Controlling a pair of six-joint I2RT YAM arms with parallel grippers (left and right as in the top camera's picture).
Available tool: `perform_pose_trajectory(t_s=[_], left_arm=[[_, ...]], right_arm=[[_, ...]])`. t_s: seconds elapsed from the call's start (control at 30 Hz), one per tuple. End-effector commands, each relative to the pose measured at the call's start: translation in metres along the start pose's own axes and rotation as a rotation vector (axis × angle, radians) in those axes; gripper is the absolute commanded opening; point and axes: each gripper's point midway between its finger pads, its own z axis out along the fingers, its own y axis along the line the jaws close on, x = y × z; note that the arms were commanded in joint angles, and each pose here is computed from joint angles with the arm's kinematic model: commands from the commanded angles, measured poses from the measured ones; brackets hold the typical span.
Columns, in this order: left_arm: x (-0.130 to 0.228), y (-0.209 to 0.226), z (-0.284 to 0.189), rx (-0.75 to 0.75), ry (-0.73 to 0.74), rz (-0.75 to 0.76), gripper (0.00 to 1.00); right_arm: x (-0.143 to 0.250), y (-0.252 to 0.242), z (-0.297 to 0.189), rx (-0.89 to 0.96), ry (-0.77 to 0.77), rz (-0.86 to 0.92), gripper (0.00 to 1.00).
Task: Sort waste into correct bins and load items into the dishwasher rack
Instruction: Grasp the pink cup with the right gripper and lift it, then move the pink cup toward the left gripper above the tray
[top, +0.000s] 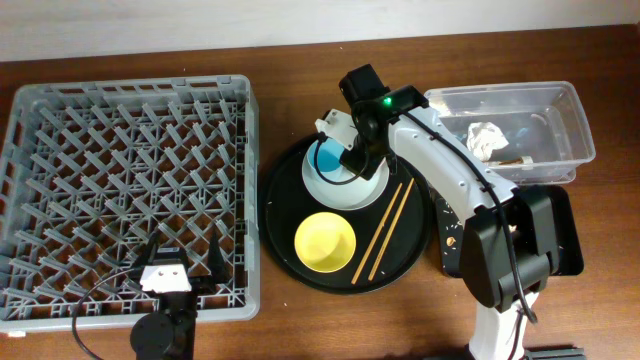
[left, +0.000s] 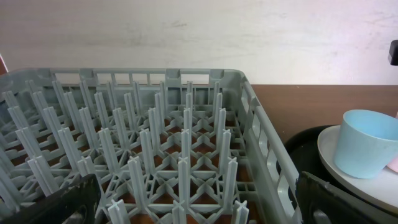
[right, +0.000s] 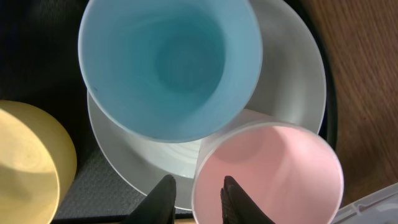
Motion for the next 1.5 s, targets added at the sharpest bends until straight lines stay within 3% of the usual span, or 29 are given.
perform_pose_trajectory(t_s=[0.0, 0.4, 0.53, 0.7, 0.93, 1.17, 1.33, 1.47], left_arm=[[0.001, -0.003, 0.000, 0.016, 0.001, 0.015, 0.99], [0.001, -0.003, 0.000, 0.016, 0.001, 0.015, 1.00], [0.001, -0.003, 0.000, 0.016, 0.001, 0.015, 0.99], [0.001, -0.003, 0.000, 0.016, 0.001, 0.015, 0.99], [0.001, -0.003, 0.000, 0.016, 0.001, 0.015, 0.99], [0.001, -0.003, 0.000, 0.016, 0.001, 0.015, 0.99], [0.001, -0.003, 0.000, 0.016, 0.001, 0.015, 0.99], [0.001, -0.003, 0.000, 0.016, 0.001, 0.015, 0.99]], right_arm=[[0.003, 0.005, 0.007, -0.018, 0.015, -0.016, 0.27], [0.015, 0.010, 0.017, -0.035, 0.051, -0.012, 0.26], [0.018, 0.011, 0.021, -0.034, 0.056, -0.012, 0.22], [0.020, 0.009, 0.022, -0.020, 0.065, -0.012, 0.05], [0.021, 0.010, 0.011, -0.020, 0.080, -0.009, 0.04], [-0.016, 0.025, -0.092, -0.084, -0.070, 0.005, 0.04], [-0.024, 0.035, -0.181, -0.069, -0.204, 0.138, 0.04], [-0.023, 0.047, -0.249, -0.153, -0.397, 0.295, 0.04]])
